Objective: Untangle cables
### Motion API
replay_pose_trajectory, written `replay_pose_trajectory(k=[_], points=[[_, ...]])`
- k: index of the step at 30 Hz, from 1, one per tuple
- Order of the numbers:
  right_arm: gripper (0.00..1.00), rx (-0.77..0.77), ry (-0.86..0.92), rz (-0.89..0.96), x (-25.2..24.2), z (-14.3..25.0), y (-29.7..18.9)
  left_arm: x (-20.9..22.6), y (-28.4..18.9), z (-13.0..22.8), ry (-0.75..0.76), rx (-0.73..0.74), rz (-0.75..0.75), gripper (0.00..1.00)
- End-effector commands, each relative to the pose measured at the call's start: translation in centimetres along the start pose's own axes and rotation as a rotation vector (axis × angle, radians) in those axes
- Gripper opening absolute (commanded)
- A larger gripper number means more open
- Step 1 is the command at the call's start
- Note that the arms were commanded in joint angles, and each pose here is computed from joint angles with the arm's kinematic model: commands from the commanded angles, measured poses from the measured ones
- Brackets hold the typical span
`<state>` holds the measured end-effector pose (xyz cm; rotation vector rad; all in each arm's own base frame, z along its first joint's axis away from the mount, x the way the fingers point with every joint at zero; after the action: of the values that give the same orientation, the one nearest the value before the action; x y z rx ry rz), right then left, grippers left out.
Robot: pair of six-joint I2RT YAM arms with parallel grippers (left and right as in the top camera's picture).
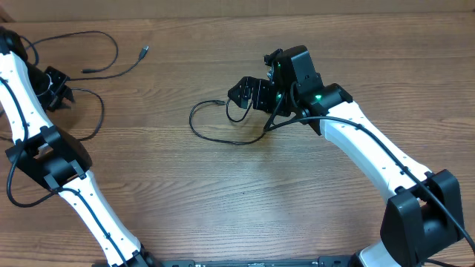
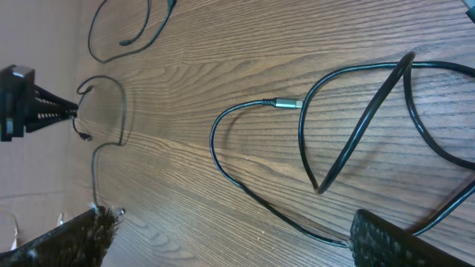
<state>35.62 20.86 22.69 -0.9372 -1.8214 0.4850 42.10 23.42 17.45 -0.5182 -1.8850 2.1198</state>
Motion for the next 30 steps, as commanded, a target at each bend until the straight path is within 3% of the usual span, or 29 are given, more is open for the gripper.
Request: replay_pose_trajectory(k=[1, 2, 7, 8, 15, 20, 21, 25, 30], points=[[1.00, -0.031, -0.019, -0.002, 0.5, -0.3, -0.8, 0.6, 1.5, 0.3, 0.017, -0.001, -0.123, 0.21], [1.00, -0.029, -0.017, 0.000, 0.5, -0.3, -0.8, 0.9, 1.9, 0.2, 0.016, 0.002, -0.150, 0.25], [1.00, -0.015, -0.010, 0.009, 0.3, -0.1, -0.8, 2.2, 3.1, -0.1, 0.008, 0.003, -0.251, 0.75], [1.00, -0.015, -0.011, 0.008, 0.3, -0.1, -0.8, 2.4, 3.1, -0.2, -0.001, 0.007, -0.247, 0.80], [1.00, -0.010, -0.008, 0.011, 0.3, 0.0, -0.8, 4.7, 2.9, -1.8, -0.165, -0.007, -0.231, 0.91], [1.00, -0.010, -0.008, 0.011, 0.3, 0.0, -0.8, 7.1, 2.9, -2.7, -0.334, 0.007, -0.239, 0.93], [1.00, -0.011, -0.009, 0.011, 0.3, 0.0, -0.8, 7.5, 3.1, -2.8, -0.370, 0.012, -0.245, 0.99], [1.00, -0.014, -0.010, 0.009, 0.3, -0.1, -0.8, 8.9, 4.9, -2.9, -0.567, 0.039, -0.280, 1.00], [1.00, -0.011, -0.008, 0.011, 0.3, 0.0, -0.8, 9.3, 7.1, -3.1, -0.656, 0.059, -0.262, 1.00]])
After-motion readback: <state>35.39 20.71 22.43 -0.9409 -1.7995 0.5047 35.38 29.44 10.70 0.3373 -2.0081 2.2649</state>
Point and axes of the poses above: each gripper's point midway between its finger pads, its own y axis out along the fingers, its own x axis along the line the jaws close on, z = x × y, the point moved 9 cm from there along -y, back along the fingers, and after that the axes turned 5 degrees about -y, right-handed, at the moved point
